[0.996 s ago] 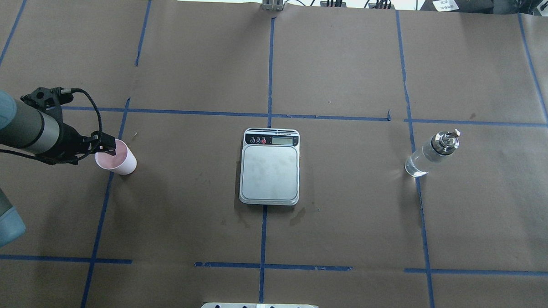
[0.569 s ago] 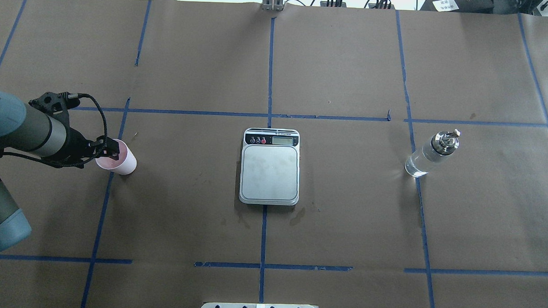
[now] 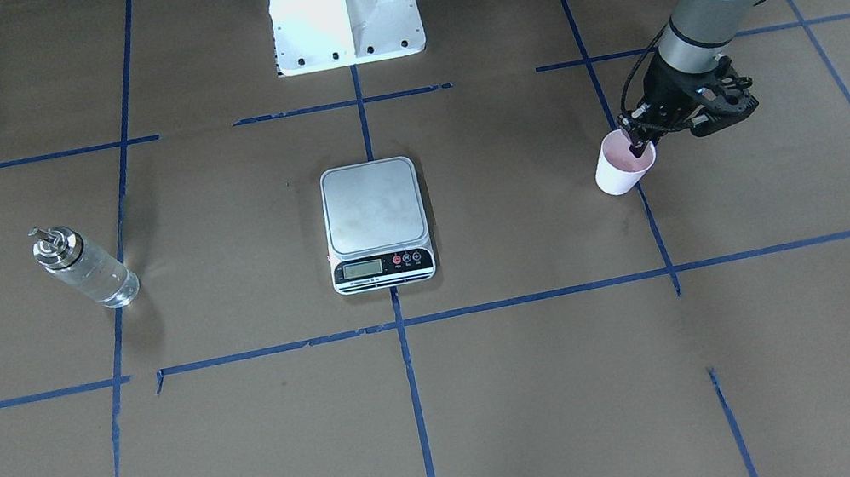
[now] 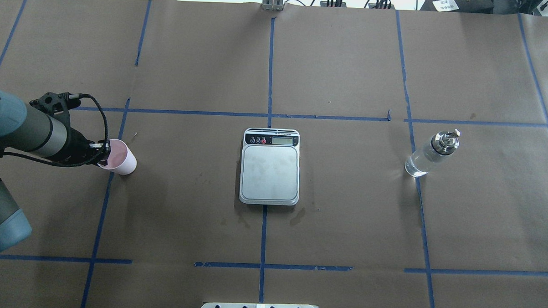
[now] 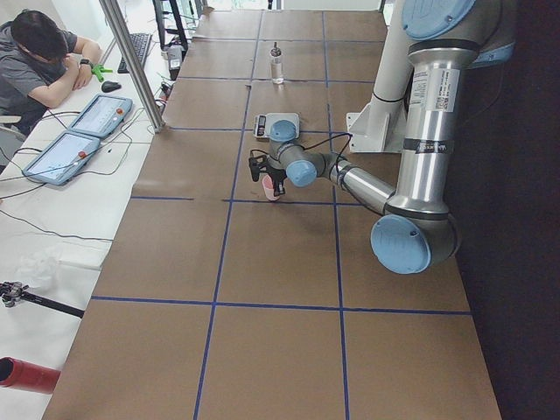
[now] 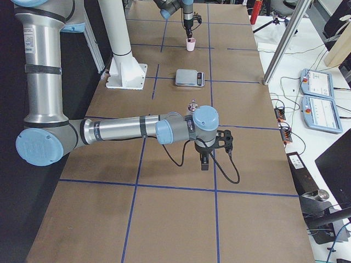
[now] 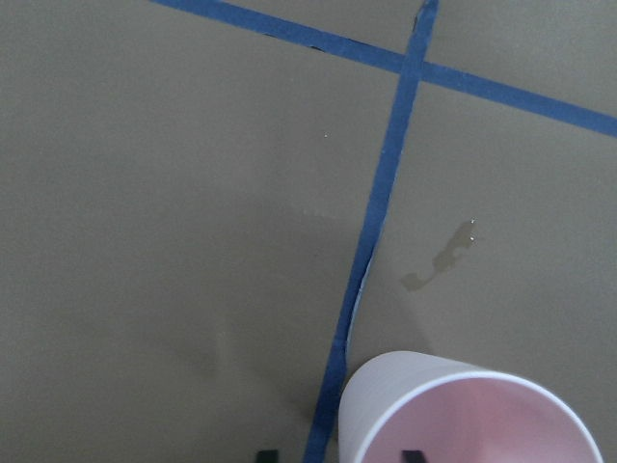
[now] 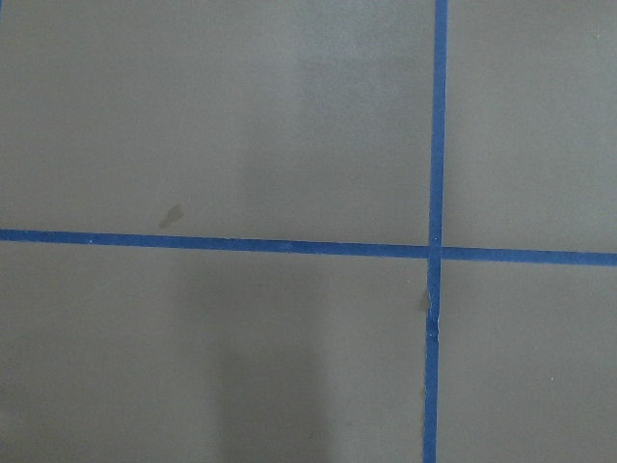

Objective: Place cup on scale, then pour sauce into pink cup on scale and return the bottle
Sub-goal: 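Reach the left gripper to the pink cup and grasp it, then lift the pink cup with the left gripper and carry it over the scale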

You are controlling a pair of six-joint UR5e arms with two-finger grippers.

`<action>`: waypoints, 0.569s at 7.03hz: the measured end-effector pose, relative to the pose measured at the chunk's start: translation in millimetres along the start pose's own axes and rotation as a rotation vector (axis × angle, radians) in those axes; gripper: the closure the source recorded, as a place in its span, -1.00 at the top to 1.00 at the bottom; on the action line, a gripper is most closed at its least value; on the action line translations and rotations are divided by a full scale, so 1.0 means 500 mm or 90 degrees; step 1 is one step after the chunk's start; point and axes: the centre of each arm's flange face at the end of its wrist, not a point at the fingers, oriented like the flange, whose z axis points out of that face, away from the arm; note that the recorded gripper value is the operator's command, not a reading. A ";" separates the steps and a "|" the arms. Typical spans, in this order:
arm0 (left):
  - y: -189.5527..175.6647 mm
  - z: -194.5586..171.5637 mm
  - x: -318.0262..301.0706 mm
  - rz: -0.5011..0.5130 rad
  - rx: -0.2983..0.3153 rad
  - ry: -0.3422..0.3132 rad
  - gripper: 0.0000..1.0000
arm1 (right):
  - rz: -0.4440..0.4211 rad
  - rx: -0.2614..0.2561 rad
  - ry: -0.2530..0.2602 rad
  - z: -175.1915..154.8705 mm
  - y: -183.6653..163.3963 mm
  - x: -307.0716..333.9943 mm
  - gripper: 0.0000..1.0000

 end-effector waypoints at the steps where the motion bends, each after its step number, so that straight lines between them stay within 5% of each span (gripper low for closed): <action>1: -0.002 -0.026 0.007 -0.005 0.005 0.002 -1.00 | 0.000 0.000 0.000 -0.001 0.000 -0.001 1.00; 4: -0.036 -0.204 0.172 -0.045 0.014 -0.019 -1.00 | -0.001 0.002 -0.002 -0.005 0.000 -0.006 1.00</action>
